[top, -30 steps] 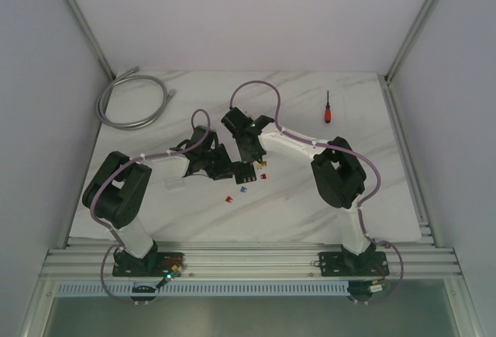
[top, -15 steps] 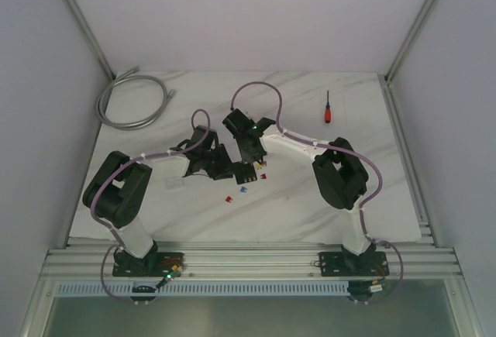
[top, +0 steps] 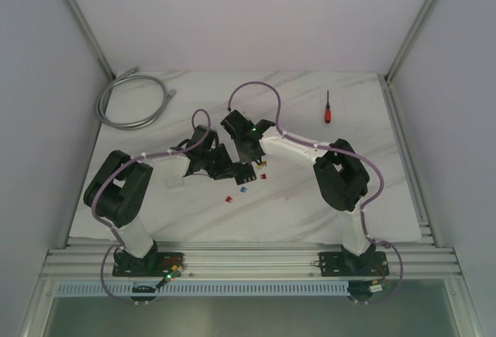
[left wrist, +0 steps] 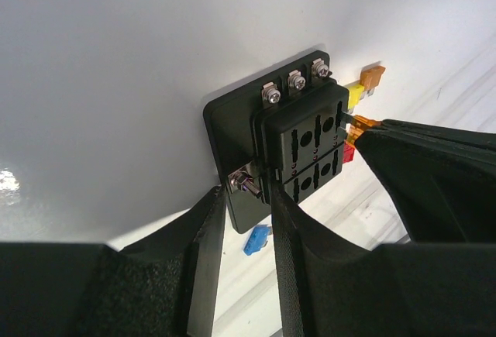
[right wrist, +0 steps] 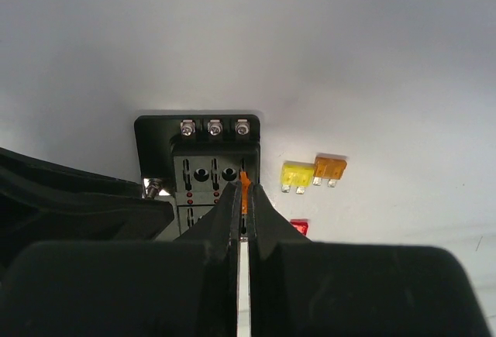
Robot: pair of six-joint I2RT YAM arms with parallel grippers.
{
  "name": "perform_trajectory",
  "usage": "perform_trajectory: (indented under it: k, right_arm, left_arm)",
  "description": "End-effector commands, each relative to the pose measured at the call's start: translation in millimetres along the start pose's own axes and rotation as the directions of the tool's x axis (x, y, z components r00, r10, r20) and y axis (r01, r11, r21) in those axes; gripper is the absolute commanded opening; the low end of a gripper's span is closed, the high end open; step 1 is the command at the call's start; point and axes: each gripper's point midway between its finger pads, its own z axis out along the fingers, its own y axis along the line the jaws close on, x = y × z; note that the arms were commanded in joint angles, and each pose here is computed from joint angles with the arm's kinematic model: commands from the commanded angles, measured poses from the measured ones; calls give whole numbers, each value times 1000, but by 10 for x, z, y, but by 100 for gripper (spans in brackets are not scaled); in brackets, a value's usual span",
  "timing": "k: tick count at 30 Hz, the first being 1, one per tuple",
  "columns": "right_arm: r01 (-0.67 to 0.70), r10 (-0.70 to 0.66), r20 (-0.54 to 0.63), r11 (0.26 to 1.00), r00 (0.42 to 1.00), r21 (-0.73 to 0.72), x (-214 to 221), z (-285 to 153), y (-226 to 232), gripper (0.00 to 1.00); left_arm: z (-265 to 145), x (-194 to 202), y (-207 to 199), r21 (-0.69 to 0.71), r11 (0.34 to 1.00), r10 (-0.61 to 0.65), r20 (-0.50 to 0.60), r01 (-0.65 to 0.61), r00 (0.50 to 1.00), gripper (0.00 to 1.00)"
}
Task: Snap on the fuse box
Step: Install the fuse at the fuse box base.
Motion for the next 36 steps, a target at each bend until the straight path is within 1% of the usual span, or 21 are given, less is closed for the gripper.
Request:
perform_trajectory:
  k: [1,6,16,36]
  right_arm:
    - [6,-7,54,1000,999,14,-98,-150,-32,0]
    - [19,-20,47,999,999,34,-67,-107,-70,0]
    - [48,-49,42,999,998,25,7,-34,-59,0]
    - [103,-102,98,995,990,3,-85,-121,10,0]
  left_arm:
    - [26,-12,-80,18,1000,-1,-8,2,1000,39]
    - [27,-6,-77,18,1000,-4,-11,4,1000,39]
    - [28,-6,-71,17,1000,-8,-11,8,1000,39]
    - [37,-4,-63,15,1000,-11,-13,11,1000,38]
